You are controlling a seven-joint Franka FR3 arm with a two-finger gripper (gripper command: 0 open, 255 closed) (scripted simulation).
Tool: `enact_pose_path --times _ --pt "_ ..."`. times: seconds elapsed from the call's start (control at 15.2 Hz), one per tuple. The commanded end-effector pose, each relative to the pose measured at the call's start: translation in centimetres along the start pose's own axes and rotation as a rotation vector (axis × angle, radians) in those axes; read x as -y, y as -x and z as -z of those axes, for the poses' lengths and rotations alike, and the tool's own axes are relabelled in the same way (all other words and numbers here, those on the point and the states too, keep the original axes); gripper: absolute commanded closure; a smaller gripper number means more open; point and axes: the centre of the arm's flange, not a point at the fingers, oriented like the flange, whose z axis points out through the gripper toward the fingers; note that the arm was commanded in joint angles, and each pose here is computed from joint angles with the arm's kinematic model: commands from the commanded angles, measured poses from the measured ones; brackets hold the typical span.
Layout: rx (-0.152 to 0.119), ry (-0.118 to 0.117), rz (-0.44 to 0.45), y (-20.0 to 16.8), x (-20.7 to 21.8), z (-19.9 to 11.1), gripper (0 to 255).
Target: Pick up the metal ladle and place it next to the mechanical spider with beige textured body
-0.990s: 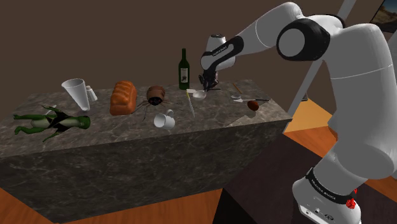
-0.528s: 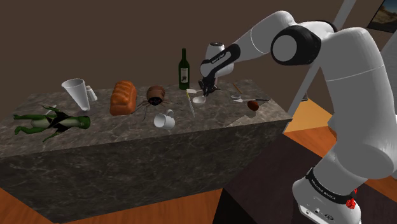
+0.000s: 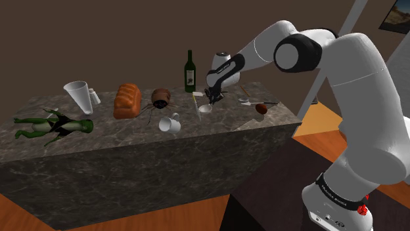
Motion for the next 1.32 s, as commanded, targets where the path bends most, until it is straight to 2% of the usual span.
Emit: enact_pose_path --times 0.0,0.59,1.12,1.19,1.25 --pt "0.000 0.000 0.000 0.1 -0.1 -1.0 255" --pt "0.000 0.000 0.000 0.7 -0.8 -5.8 255" --pt "0.000 0.000 0.000 0.7 -0.8 -5.8 255" --pt "0.000 0.000 0.000 0.7 -0.8 -5.8 0" --pt "0.000 0.000 0.000 0.7 -0.8 -5.8 0"
